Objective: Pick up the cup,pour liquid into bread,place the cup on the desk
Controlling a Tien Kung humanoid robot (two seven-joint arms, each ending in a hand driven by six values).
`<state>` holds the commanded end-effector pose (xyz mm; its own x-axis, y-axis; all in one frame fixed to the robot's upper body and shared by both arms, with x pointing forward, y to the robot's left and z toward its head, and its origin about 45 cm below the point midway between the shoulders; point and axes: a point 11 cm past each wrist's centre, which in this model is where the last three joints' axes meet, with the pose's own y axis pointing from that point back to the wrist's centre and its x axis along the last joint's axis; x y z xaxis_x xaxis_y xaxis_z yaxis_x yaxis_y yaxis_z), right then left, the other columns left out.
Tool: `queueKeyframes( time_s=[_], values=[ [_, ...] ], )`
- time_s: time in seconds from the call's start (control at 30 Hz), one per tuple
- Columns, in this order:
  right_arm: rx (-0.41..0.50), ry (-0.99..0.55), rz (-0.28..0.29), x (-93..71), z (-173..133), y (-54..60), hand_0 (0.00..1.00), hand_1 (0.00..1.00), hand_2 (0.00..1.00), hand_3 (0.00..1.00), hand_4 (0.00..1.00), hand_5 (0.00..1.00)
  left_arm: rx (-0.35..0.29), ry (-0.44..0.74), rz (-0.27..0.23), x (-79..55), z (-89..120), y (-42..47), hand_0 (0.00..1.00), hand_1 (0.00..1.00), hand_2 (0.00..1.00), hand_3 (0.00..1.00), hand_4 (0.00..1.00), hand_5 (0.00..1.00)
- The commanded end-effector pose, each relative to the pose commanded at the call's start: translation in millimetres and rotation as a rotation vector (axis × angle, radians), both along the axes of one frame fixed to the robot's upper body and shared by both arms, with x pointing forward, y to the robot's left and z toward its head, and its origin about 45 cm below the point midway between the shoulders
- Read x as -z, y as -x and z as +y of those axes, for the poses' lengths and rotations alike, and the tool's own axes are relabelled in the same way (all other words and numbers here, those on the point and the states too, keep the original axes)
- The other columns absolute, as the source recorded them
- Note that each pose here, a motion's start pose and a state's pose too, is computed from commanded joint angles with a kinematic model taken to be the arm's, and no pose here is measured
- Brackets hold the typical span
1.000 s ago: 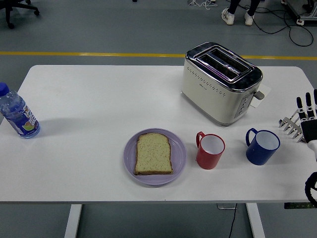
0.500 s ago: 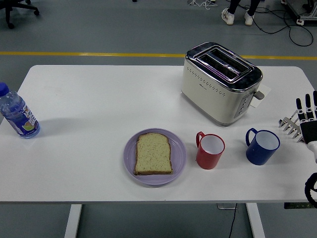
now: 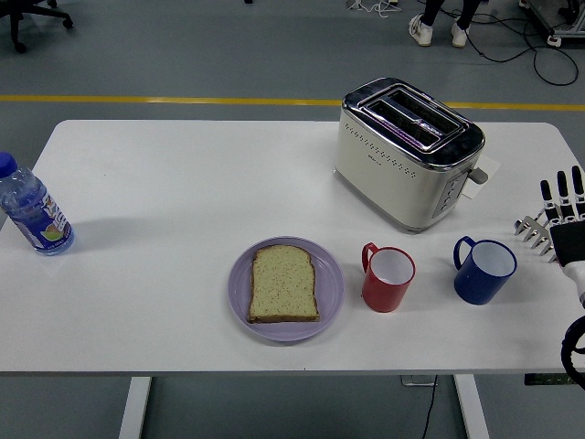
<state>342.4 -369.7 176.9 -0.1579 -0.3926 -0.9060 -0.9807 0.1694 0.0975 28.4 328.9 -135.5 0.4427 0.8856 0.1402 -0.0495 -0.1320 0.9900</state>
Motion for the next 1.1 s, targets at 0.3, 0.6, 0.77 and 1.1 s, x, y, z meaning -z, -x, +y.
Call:
queueKeyframes(
  time_s=[0.3,0.6,0.77,1.1],
  values=[
    [-0.004,-0.006,0.004,1.8,0.9,0.5,0.837,0.776,0.813,0.802,0.707,0.413,0.000,0.000,0.002,0.1,0.1,1.4,0.635,0.645,0.656,0.547,0.320,0.843],
    [-0.001,-0.014,0.005,1.1,0.8,-0.6,0.838,0.774,0.812,0.802,0.699,0.388,-0.003,0.001,-0.005,-0.3,-0.2,-3.0,0.636,0.644,0.656,0.546,0.320,0.843],
    [0.001,-0.019,0.004,0.7,0.8,-1.4,0.835,0.770,0.806,0.802,0.688,0.358,-0.006,0.002,-0.010,-0.5,-0.3,-5.5,0.637,0.645,0.656,0.546,0.320,0.843],
    [0.002,-0.026,0.002,1.9,1.6,-1.1,0.834,0.768,0.804,0.801,0.694,0.360,-0.004,0.002,-0.012,-0.6,-0.4,-6.6,0.636,0.645,0.656,0.546,0.320,0.843]
  ],
)
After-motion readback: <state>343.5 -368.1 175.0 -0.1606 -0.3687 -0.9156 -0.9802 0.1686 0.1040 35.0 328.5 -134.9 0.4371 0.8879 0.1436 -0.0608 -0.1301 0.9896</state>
